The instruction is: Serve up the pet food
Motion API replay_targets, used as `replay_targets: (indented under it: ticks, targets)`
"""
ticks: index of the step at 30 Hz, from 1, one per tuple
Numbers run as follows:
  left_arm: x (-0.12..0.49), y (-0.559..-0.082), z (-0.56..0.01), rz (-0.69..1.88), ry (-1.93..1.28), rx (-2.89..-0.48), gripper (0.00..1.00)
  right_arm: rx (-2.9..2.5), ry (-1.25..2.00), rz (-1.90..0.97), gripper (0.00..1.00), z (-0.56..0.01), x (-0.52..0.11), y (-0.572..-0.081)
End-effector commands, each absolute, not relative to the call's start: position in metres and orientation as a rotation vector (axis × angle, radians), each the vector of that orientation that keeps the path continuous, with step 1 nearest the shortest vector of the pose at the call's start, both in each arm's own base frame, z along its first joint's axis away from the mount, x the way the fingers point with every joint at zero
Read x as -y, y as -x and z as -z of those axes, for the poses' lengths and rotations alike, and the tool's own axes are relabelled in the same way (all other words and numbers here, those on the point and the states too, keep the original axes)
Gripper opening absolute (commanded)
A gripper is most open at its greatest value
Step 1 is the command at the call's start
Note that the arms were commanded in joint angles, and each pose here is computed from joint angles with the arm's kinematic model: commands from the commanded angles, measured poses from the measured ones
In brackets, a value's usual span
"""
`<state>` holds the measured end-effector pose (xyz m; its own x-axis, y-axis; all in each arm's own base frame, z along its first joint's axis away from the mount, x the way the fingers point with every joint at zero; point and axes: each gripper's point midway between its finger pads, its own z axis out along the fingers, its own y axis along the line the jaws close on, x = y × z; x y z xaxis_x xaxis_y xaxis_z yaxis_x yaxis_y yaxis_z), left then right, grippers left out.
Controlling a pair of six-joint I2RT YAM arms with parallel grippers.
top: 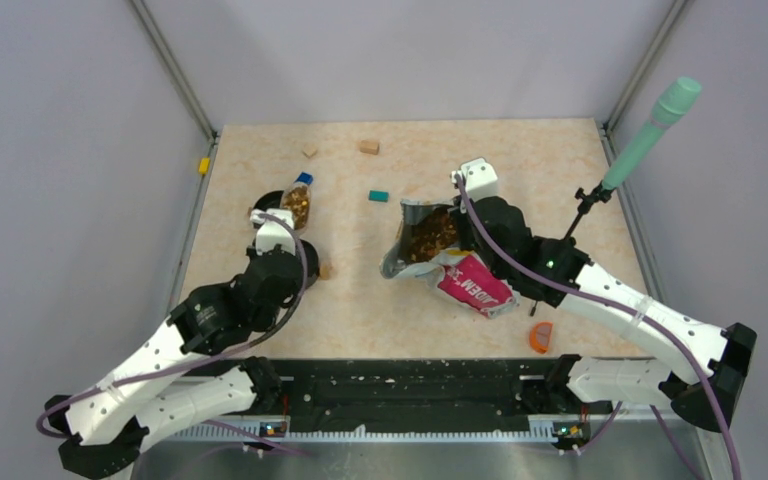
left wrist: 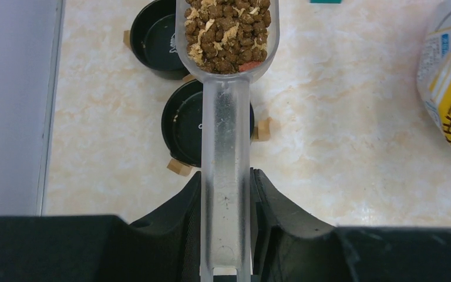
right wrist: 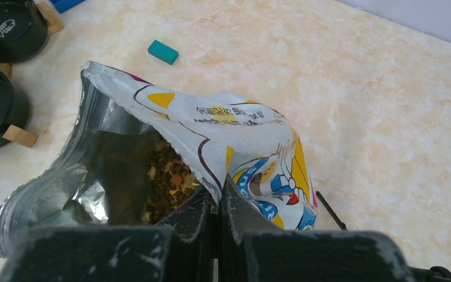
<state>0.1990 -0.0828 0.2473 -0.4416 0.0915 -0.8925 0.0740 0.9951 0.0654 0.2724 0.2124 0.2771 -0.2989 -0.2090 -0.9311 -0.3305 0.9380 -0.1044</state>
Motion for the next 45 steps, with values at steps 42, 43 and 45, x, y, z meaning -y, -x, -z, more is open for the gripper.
replay_targets:
  ticks: [42, 43, 45]
  targets:
    - [0.046, -0.298, -0.182, -0.101, 0.445, -2.451, 0.00, -1.777, 0.280, -0.269, 0.00, -0.327, -0.202, -0.260]
    - [0.045, -0.300, -0.182, -0.100, 0.454, -2.452, 0.00, -1.778, 0.278, -0.270, 0.00, -0.326, -0.202, -0.259]
    - [0.044, -0.304, -0.179, -0.087, 0.470, -2.474, 0.00, -1.778, 0.272, -0.267, 0.00, -0.325, -0.200, -0.259]
